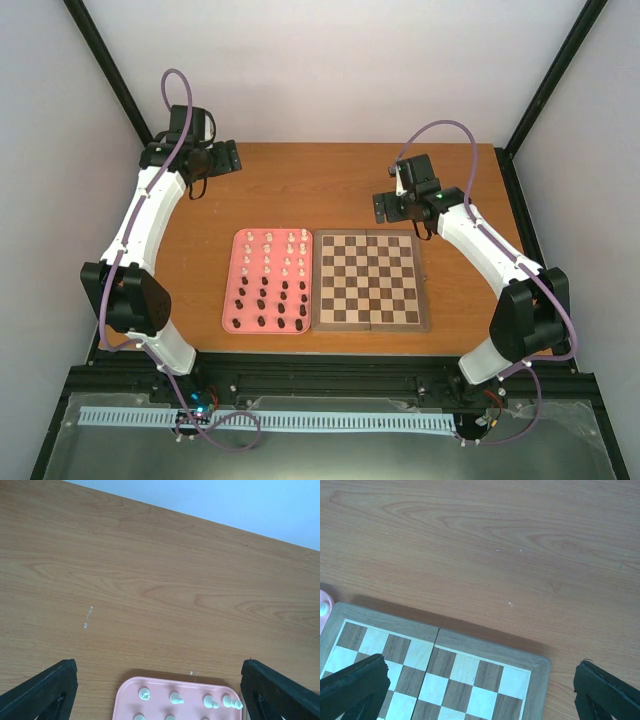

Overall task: Set up the chess pieces on the board
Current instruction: Pick up the chess piece from the storage box.

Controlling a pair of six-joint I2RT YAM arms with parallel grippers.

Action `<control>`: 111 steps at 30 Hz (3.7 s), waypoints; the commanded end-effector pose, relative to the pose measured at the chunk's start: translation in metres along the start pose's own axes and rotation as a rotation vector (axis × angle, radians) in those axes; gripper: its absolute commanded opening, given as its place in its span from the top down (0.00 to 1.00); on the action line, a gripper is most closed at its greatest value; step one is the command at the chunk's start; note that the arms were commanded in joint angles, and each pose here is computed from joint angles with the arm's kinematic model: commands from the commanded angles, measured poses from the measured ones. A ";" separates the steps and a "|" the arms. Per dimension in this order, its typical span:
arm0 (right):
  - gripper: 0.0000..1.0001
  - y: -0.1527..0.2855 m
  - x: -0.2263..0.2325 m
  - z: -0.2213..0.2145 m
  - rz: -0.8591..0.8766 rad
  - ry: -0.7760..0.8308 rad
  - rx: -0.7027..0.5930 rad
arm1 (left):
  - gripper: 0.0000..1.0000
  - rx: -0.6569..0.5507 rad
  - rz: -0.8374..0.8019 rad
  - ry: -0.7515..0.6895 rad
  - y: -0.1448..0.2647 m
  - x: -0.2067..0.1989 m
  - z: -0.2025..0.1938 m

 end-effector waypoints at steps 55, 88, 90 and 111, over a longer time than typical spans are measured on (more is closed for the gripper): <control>0.11 -0.003 0.027 0.022 -0.041 0.044 0.080 | 0.00 0.069 -0.012 -0.071 0.001 0.005 -0.026; 0.41 -0.067 0.193 0.001 0.309 0.222 0.304 | 0.00 0.221 0.033 -0.085 0.002 0.035 -0.099; 0.42 -0.072 0.197 0.005 0.317 0.210 0.300 | 0.00 0.226 0.041 -0.089 0.001 0.037 -0.101; 0.52 -0.115 0.222 0.005 0.376 0.222 0.340 | 0.00 0.251 0.066 -0.094 -0.009 0.040 -0.103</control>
Point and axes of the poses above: each gripper's point midway between its finger pads, its own y axis back along the fingers, its own x axis along the line the jaws close on, z = x × y, the point moved 1 cm from there along y, back along the fingers, and after that the axes turned 3 degrees about y, right-handed, at the moved point
